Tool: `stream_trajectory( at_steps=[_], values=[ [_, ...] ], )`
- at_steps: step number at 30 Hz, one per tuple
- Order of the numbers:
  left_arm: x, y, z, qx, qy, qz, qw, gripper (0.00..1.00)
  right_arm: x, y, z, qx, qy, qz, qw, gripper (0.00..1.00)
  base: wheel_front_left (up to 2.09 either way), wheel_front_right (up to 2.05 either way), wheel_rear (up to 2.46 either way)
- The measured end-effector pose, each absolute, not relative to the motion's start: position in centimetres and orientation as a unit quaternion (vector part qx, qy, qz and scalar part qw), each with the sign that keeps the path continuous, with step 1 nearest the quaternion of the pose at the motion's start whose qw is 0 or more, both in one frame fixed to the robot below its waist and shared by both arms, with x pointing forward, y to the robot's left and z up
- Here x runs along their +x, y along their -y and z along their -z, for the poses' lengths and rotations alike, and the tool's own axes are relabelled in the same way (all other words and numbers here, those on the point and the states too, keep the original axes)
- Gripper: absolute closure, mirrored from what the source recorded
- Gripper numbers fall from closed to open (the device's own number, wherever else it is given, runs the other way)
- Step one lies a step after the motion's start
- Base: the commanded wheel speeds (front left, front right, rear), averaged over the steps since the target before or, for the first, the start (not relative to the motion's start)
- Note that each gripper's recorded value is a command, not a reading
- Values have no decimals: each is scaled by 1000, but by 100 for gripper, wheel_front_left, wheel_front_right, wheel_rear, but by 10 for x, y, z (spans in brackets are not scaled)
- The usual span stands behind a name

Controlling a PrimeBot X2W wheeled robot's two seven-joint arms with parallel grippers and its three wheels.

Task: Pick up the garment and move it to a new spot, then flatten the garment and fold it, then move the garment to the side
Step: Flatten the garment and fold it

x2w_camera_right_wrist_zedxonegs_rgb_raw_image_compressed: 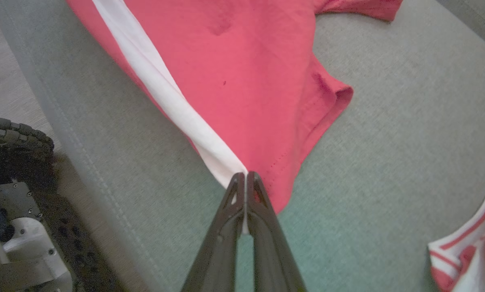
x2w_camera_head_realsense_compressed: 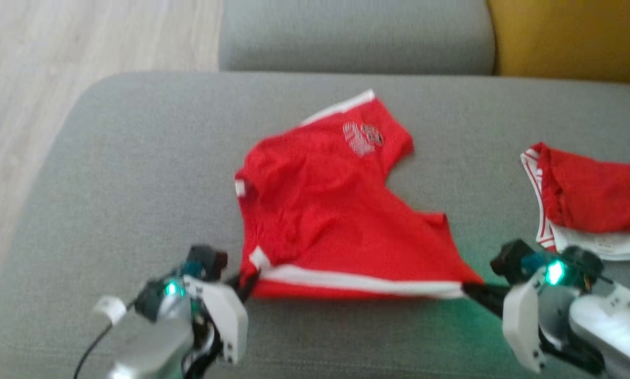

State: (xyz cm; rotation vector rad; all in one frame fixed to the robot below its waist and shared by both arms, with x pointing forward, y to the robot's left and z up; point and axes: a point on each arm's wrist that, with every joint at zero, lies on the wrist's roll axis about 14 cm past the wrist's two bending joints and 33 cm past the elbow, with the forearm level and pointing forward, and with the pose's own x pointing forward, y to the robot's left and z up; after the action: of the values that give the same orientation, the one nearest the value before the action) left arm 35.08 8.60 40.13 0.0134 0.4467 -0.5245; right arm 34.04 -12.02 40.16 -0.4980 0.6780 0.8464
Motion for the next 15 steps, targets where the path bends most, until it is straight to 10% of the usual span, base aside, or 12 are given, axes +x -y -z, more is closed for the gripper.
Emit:
stream_trajectory(
  at_steps=[15],
  values=[
    [299, -86, -422, -53, -208, 242, 946, 100, 305, 119, -415, -207, -349, -426, 808, 100, 0, 0, 0]
  ],
)
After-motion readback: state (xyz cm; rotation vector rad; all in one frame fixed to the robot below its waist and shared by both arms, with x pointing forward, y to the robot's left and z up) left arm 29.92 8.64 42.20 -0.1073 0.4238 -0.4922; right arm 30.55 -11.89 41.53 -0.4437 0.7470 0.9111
